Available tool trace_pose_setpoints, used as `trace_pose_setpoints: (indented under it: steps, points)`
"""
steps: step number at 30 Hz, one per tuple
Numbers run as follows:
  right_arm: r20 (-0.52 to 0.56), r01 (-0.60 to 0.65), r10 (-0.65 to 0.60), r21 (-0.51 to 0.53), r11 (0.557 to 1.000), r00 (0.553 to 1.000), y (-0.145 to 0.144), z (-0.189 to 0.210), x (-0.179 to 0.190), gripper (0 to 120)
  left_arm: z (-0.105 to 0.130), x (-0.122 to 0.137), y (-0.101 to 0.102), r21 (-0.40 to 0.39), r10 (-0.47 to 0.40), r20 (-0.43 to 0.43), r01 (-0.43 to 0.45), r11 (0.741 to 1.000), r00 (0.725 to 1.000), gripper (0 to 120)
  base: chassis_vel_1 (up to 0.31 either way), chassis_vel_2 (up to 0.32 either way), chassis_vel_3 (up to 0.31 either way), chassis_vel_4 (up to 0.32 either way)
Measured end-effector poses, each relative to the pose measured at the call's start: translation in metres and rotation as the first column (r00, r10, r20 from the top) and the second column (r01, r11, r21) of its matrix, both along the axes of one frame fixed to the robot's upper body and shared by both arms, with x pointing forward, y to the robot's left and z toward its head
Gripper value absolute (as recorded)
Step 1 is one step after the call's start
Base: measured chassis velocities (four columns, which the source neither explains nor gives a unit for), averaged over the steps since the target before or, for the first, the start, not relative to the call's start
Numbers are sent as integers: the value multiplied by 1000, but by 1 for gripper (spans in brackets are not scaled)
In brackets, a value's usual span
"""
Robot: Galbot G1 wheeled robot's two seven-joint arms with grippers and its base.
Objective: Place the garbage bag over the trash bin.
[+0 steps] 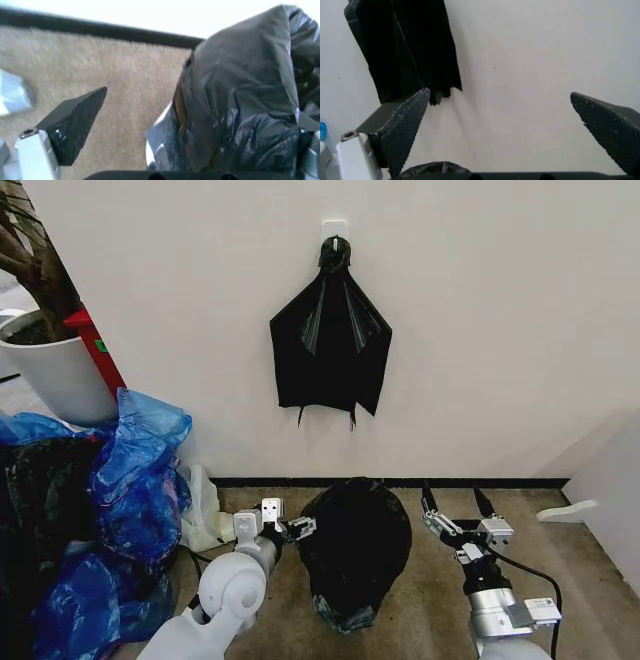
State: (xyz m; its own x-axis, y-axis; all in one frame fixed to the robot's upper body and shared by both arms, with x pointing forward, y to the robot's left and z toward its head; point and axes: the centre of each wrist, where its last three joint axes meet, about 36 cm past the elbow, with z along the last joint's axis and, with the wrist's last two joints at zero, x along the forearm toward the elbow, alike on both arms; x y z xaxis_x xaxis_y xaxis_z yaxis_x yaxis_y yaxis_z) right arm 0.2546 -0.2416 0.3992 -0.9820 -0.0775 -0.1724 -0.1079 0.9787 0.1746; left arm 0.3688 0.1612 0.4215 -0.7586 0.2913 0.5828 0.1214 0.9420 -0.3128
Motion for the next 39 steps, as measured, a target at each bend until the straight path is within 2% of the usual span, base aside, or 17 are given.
trace_pose_setpoints:
  steps: [5,7,8,12,16,18,19,21,23,24,27,29,31,33,36,38,39]
  points:
    - [-6,-1,1,-1,1000,1000,0,-1,-2,100,-17,5,5,-67,-50,-38,48,997,998,100,0,0,0,0]
    - [-10,-5,5,-6,1000,1000,-1,-1,-2,100,-29,2,12,-141,-153,-18,149,979,988,100,0,0,0,0]
    - [-10,-5,5,-6,1000,1000,-1,-1,-2,100,-29,2,12,-141,-153,-18,149,979,988,100,0,0,0,0]
    - [-14,-16,15,-10,1000,1000,-1,-1,-1,100,-41,0,17,-201,-263,24,262,944,965,100,0,0,0,0]
    - [-33,-47,47,-2,999,998,3,0,0,100,-44,-2,17,-201,-264,24,263,943,964,100,0,0,0,0]
    - [-58,-86,88,40,996,994,11,8,4,100,-42,-3,17,-196,-256,27,256,947,966,100,0,0,0,0]
    - [-91,-122,132,107,987,987,24,21,13,100,-39,-3,16,-194,-248,36,250,949,968,100,0,0,0,0]
    - [-163,-186,213,164,969,963,34,35,13,100,-37,-3,16,-187,-244,44,248,951,969,100,0,0,0,0]
    - [-253,-260,318,237,936,914,41,54,14,100,-35,-4,15,-170,-234,53,239,956,971,100,0,0,0,0]
    - [-253,-260,318,237,936,914,41,54,14,100,-35,-4,15,-170,-234,53,239,956,971,100,0,0,0,0]
    - [-383,-254,434,438,863,815,50,85,25,100,-33,-5,13,-127,-218,85,227,966,972,100,0,0,0,0]
    - [-451,-210,458,499,841,766,48,97,32,100,-34,-3,10,-102,-211,106,222,970,972,100,0,0,0,0]
    - [-480,-192,453,498,846,751,46,99,34,100,-33,-2,8,-94,-206,115,217,972,972,100,0,0,0,0]
    - [-497,-190,425,454,871,757,43,93,37,100,-30,-1,7,-92,-192,125,204,975,973,100,0,0,0,0]
    - [-479,-318,444,322,892,758,33,66,34,100,-27,-2,11,-98,-176,130,189,977,976,100,0,0,0,0]
    - [-476,-354,460,298,886,750,31,57,32,100,-27,-2,12,-98,-174,129,187,977,976,100,0,0,0,0]
    - [-467,-421,500,271,866,729,28,42,28,100,-28,-2,12,-98,-172,127,185,978,977,100,0,0,0,0]
